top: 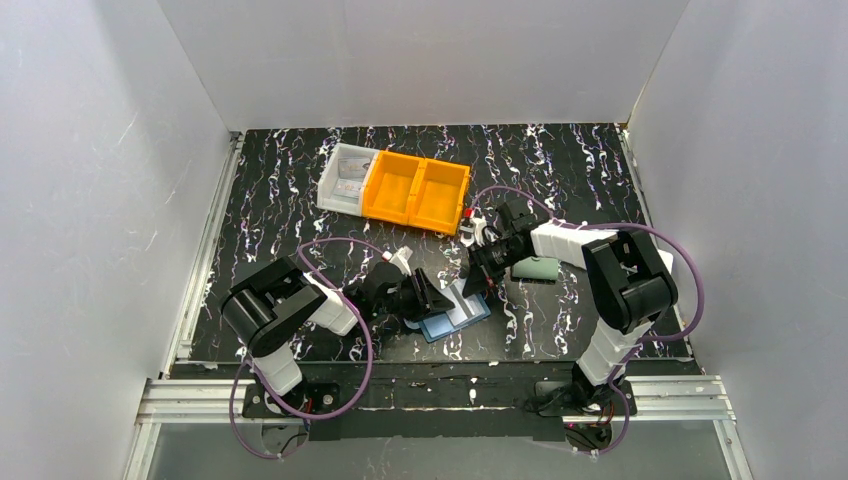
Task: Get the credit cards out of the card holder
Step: Remove the credit card from the card holder.
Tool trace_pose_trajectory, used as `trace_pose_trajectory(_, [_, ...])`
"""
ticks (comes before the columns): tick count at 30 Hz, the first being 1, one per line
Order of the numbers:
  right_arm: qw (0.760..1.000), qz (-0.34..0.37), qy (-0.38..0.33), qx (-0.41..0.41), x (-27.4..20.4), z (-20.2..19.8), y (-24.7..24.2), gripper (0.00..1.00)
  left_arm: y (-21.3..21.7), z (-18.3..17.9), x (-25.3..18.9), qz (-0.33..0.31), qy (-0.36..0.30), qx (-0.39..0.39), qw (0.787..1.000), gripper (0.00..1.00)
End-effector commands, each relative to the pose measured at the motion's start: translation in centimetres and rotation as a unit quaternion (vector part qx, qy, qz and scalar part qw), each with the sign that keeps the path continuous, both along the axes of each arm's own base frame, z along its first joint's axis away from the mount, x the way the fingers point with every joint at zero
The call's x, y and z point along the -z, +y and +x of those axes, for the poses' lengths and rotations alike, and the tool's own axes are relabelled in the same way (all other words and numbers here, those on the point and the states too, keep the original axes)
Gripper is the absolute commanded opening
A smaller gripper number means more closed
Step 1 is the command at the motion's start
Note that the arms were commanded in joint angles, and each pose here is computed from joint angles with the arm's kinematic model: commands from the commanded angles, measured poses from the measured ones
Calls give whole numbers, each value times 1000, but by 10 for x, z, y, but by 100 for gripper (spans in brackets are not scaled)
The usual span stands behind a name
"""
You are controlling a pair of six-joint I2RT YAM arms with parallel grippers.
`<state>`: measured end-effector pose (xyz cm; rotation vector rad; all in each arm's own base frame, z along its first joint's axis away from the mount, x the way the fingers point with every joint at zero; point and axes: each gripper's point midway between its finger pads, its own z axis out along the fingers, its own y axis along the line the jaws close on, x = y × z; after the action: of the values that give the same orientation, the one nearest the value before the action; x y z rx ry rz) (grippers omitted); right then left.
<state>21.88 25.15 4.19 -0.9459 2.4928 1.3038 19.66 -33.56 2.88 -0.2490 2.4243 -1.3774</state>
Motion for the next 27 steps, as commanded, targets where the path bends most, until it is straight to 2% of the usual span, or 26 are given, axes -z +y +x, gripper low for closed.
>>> trace_pose_trajectory(1, [995,-83,-54,-9,27,10,-12,1,9,2,13,25,2,-16,1000,34])
trace_pose_trajectory(7, [996,-79,-40,-20,30,4,-9,1,10,8,1,-15,-5,-45,999,30])
trace_pose_trajectory(12, [993,-100,-46,-37,35,-1,-10,1,7,16,-7,-50,-5,-66,997,22])
trace_pose_trajectory(17, [992,-103,-49,-53,36,-6,-7,1,9,19,-3,-48,-3,-80,996,19])
trace_pose_trajectory(24, [991,-111,-52,-59,36,-6,-7,1,9,22,3,-40,0,-80,996,0])
trace_pose_trajectory(27, [989,-124,-61,-53,37,-1,-11,1,13,20,5,-34,-6,-77,996,0])
